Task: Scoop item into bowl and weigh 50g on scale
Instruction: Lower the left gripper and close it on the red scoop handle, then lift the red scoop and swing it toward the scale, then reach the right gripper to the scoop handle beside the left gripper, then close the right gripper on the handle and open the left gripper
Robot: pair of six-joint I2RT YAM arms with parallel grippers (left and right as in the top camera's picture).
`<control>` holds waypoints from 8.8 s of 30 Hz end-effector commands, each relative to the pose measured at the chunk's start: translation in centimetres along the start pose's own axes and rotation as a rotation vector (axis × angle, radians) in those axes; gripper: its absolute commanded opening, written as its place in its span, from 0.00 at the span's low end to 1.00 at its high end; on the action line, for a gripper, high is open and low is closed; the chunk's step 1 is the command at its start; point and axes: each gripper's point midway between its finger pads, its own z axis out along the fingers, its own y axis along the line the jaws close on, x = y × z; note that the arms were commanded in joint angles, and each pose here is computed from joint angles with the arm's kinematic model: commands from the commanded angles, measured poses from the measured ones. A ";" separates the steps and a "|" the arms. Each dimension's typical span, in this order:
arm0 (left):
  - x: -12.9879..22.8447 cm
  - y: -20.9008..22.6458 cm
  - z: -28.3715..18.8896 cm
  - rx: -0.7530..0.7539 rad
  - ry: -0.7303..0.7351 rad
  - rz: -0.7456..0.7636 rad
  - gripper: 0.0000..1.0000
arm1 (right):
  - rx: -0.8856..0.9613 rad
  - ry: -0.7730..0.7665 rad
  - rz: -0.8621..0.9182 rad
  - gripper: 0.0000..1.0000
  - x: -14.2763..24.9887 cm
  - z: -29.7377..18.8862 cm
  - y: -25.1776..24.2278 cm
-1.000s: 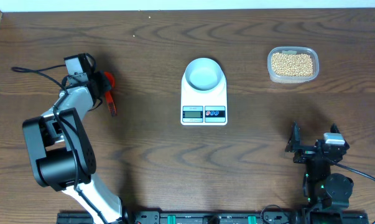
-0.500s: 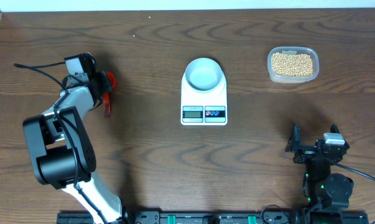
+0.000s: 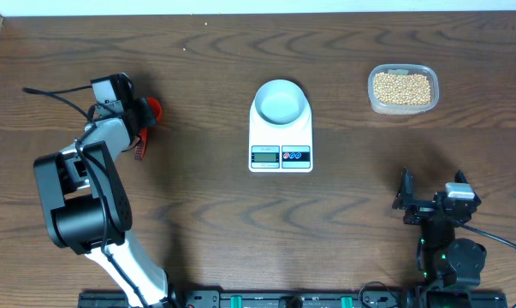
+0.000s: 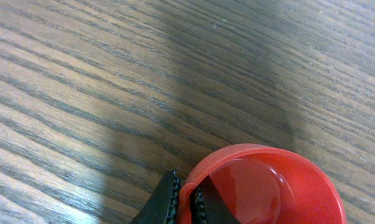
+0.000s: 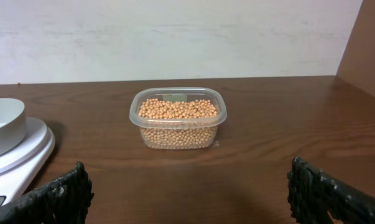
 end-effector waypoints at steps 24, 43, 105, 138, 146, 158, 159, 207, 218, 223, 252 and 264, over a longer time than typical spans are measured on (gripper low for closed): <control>1.5 -3.4 -18.2 -0.004 0.139 -1.139 0.07 | 0.007 -0.001 -0.014 0.99 0.0 0.0 -0.2; 5.5 -9.5 -19.0 -0.013 0.295 -1.214 0.07 | 0.007 -0.001 -0.014 0.99 0.0 0.0 -0.2; 6.1 -10.0 -19.2 -0.022 0.312 -1.206 0.07 | -0.723 0.149 0.228 0.99 -9.5 0.1 11.6; 6.5 -10.0 -19.1 -0.035 0.323 -1.252 0.07 | -1.233 0.765 0.380 0.99 -7.0 5.4 32.8; 6.6 -10.9 -19.3 -0.010 0.370 -1.319 0.07 | -1.155 0.806 0.487 0.70 -6.0 5.6 36.7; 6.5 -13.3 -19.9 0.100 0.475 -1.318 0.07 | -1.142 0.805 0.497 0.59 -5.8 4.2 39.0; 6.6 -13.5 -20.0 0.108 0.488 -1.317 0.07 | -1.142 0.805 0.497 0.57 -5.8 4.2 39.1; 7.5 -17.9 -21.2 0.204 0.550 -1.212 0.07 | -0.920 0.792 0.575 0.20 -4.6 5.6 40.0; 7.5 -17.9 -21.2 0.204 0.550 -1.212 0.07 | -0.913 0.789 0.575 0.07 -4.6 5.7 39.9; 7.5 -17.9 -21.1 0.204 0.550 -1.212 0.07 | -0.913 0.789 0.575 0.01 -4.6 5.7 39.9; 6.9 -18.1 -21.1 0.239 0.529 -1.168 0.55 | -0.799 0.781 0.522 0.01 -3.1 8.5 36.8; 5.0 -19.1 -21.1 0.383 0.413 -0.869 0.56 | -0.792 0.751 0.472 0.01 -3.0 10.4 34.6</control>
